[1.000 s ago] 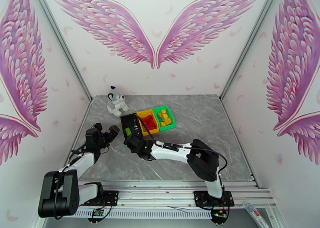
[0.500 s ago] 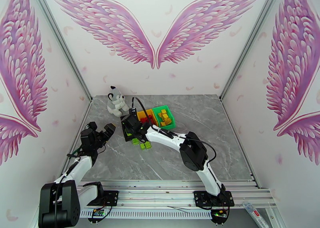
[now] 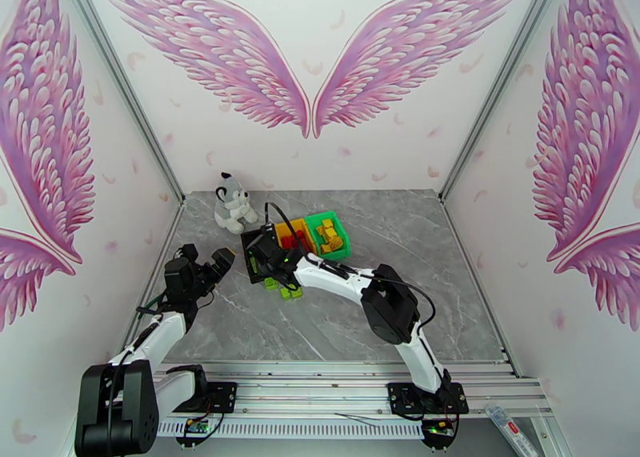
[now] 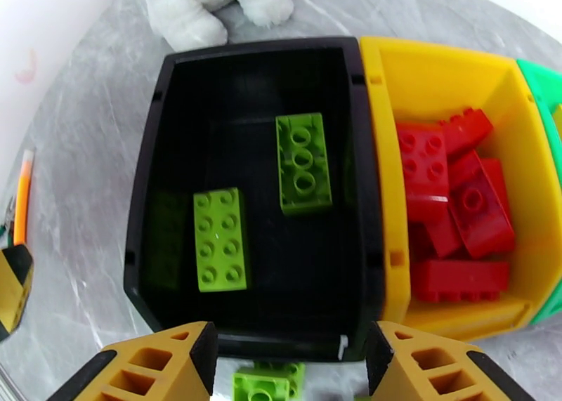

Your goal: Sort the legos into containers by color

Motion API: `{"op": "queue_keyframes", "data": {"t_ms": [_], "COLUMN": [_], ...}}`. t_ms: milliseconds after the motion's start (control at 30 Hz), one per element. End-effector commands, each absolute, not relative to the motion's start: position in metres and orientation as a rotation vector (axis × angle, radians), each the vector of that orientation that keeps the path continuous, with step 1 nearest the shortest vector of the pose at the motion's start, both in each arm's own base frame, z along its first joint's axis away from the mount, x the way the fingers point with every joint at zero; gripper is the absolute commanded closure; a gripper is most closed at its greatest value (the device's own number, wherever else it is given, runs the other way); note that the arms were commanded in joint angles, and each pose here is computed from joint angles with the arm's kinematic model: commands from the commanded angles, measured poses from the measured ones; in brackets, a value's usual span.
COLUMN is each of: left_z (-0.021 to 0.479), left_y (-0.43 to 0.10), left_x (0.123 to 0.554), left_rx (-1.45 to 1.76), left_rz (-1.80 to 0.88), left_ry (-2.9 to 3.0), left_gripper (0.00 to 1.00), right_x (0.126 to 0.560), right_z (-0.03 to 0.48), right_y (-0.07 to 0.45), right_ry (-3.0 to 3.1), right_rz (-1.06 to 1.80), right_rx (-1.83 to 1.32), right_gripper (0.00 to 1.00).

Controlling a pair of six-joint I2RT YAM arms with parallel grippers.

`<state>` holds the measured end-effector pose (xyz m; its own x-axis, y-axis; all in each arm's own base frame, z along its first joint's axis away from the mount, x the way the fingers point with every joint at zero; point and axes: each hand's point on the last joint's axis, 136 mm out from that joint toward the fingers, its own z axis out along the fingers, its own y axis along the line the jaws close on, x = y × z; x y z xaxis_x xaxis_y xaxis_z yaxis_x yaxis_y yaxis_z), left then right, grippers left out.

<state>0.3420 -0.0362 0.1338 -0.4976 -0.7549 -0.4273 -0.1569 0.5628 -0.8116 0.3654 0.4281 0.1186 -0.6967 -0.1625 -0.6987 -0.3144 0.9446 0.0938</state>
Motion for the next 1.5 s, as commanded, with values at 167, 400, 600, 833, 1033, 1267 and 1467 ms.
{"op": "queue_keyframes", "data": {"t_ms": [167,400,600,833,1033,1267,1467], "left_z": [0.129,0.124,0.123,0.124,0.124,0.123,0.123], "left_y": [-0.033,-0.034,-0.035,-0.034,-0.034,-0.034,-0.034], "left_x": [0.337,0.338,0.339,0.339,0.339,0.339,0.339], "left_rx": [-0.738,-0.748,-0.750,-0.750,-0.751,-0.753,-0.751], "left_rz": [-0.879,-0.891,-0.897,-0.893,-0.894,-0.893,-0.896], "left_ry": [1.989,2.000,2.002,1.998,2.000,2.000,2.000], "left_gripper": [0.01,0.01,0.01,0.01,0.01,0.01,0.01], "right_x": [0.341,0.326,0.322,0.323,0.324,0.326,0.327], "right_z": [0.134,0.108,0.085,0.068,0.058,0.053,0.055], "right_y": [0.427,0.436,0.445,0.446,0.447,0.450,0.446], "right_ry": [2.319,2.356,2.389,2.408,2.421,2.426,2.419], "right_rz": [0.314,0.308,0.283,0.251,0.233,0.219,0.208], "right_rx": [-0.357,-0.394,-0.415,-0.407,-0.414,-0.419,-0.405], "right_gripper": [0.42,0.43,0.44,0.46,0.48,0.50,0.58]}}
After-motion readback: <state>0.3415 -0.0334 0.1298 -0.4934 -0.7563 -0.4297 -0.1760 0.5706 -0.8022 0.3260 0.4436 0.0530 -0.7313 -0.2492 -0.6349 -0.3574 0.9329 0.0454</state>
